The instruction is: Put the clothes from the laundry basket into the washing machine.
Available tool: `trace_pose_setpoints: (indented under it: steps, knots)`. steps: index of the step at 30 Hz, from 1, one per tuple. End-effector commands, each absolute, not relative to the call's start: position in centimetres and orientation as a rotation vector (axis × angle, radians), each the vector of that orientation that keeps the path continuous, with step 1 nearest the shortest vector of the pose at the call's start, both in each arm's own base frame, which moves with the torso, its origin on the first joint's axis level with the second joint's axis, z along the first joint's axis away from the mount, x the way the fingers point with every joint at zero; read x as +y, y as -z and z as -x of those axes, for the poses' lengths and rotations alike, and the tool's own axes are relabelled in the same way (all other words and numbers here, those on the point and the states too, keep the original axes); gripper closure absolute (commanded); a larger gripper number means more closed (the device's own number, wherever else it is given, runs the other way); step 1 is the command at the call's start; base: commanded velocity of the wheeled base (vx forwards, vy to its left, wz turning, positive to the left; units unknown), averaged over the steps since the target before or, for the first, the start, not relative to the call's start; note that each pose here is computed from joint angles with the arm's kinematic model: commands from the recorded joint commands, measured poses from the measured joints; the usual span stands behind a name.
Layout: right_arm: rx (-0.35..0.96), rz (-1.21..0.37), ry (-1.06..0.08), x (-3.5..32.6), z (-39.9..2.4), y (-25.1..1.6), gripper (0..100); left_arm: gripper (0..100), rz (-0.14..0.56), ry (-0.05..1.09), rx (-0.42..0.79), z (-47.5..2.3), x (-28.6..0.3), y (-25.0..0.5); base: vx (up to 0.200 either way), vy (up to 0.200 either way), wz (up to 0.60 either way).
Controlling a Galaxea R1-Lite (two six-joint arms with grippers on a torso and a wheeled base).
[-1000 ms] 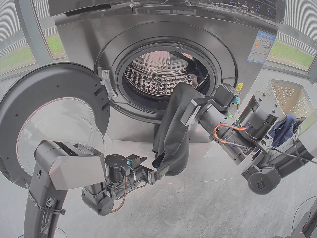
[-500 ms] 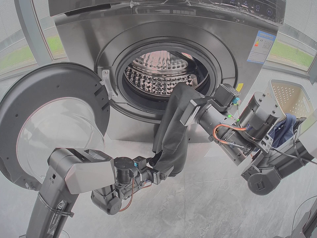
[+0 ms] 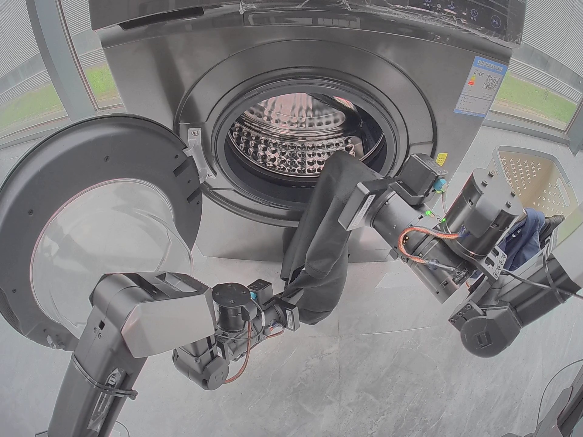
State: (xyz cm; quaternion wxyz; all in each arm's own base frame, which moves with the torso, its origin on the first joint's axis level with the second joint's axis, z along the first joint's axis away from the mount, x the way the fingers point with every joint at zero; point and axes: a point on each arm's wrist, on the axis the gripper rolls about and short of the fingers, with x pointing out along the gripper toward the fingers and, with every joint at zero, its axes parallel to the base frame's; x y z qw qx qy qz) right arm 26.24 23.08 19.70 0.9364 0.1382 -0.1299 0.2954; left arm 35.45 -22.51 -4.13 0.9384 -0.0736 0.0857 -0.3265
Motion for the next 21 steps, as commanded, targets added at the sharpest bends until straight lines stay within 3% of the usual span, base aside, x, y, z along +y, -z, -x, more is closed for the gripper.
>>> trace_pose_setpoints:
  steps: [1, 13, 21]
  knots:
    - [-0.270, -0.275, -0.560, 21.8, -27.1, -19.8, 100, 100, 0.163, 0.667, 0.128, -34.7, -21.8, 0.4, 0.000, 0.000, 0.00]
    - [-0.266, -0.278, -0.500, 19.8, -27.8, -19.6, 100, 100, 0.169, 0.652, 0.051, -30.0, -18.8, -7.4, 0.000, 0.000, 0.00]
    - [-0.211, -0.253, -0.454, 17.9, -27.4, -18.3, 100, 100, 0.150, 0.617, -0.005, -28.2, -17.1, -10.2, 0.000, 0.000, 0.00]
